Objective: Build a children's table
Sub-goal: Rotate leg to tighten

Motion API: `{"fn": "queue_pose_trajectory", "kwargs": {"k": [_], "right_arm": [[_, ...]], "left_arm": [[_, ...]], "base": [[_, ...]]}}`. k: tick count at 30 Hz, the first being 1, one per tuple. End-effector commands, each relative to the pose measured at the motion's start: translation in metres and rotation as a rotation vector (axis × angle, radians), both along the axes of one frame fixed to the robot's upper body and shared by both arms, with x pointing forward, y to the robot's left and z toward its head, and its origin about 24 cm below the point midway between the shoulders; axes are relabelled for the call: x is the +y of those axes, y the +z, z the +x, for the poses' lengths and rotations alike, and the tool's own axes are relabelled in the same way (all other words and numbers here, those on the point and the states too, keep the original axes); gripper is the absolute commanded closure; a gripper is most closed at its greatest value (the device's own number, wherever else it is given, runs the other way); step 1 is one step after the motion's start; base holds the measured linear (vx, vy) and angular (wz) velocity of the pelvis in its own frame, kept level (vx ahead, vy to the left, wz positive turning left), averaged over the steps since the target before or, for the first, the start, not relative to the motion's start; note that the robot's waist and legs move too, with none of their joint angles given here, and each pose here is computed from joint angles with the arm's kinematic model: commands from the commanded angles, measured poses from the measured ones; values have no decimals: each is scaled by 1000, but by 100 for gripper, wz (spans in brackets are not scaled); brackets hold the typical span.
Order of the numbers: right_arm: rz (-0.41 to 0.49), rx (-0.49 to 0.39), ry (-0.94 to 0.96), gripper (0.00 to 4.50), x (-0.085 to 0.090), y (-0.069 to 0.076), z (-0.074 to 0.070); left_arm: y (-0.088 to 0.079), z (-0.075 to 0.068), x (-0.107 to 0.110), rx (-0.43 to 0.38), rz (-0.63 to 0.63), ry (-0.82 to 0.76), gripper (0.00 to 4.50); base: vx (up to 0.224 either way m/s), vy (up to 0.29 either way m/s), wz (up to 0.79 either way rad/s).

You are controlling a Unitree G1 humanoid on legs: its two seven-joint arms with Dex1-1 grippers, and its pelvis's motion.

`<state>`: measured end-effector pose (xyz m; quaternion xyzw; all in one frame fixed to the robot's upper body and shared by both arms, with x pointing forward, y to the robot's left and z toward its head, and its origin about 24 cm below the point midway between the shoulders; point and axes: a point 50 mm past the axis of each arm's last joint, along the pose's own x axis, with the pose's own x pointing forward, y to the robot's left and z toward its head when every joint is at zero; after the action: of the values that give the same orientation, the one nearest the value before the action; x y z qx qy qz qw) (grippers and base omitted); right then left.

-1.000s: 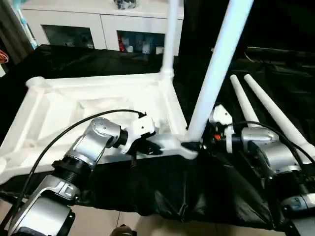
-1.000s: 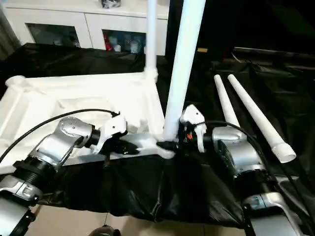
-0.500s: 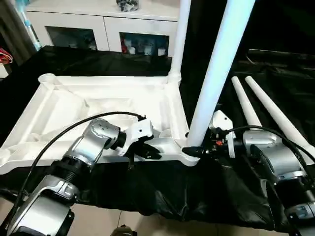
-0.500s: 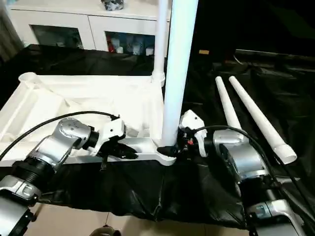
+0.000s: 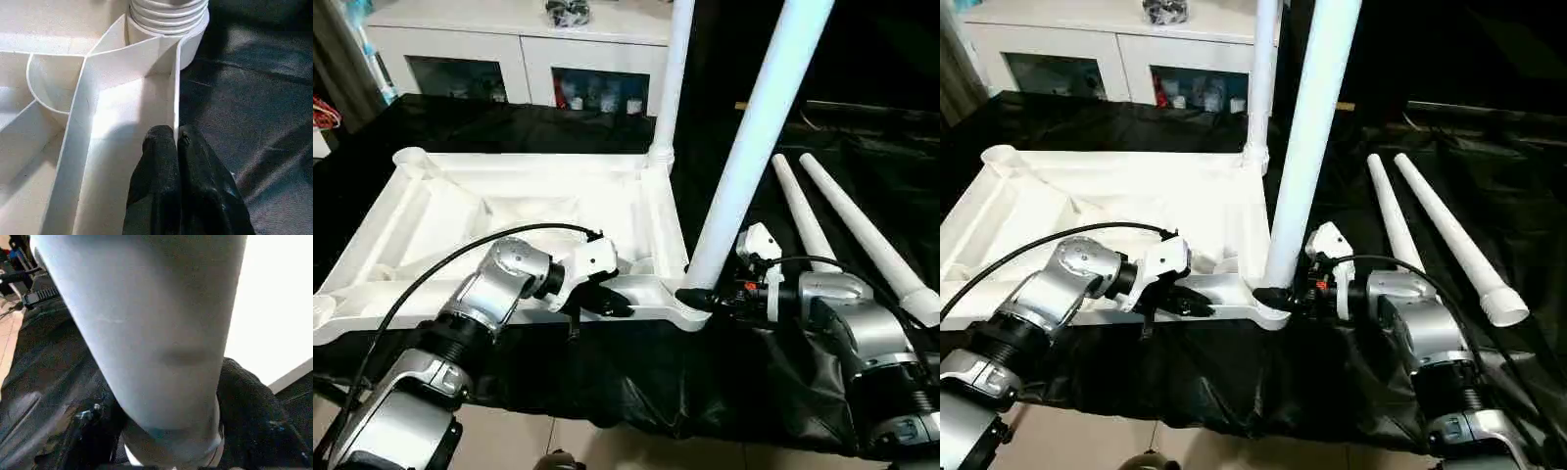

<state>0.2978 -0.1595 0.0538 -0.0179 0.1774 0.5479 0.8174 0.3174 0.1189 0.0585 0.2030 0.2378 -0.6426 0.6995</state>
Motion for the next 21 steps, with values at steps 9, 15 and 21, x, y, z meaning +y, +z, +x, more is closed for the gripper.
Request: {"fn": "queue_pose_trajectory", "kwargs": {"k": [9,15,21], "right_arm": [[-63,31,-416,211,14,-40,17],[-19,107,-818,223,38,-46,44],[-9,117,-860,223,52,-42,52]], "left_arm": [[11,22,-27,-123,-50,210,450],[15,37,-75,-153,-97,443,450],[17,33,-96,-158,-116,412,450]], "base": [[0,0,0],[0,0,0],[0,0,0]]}}
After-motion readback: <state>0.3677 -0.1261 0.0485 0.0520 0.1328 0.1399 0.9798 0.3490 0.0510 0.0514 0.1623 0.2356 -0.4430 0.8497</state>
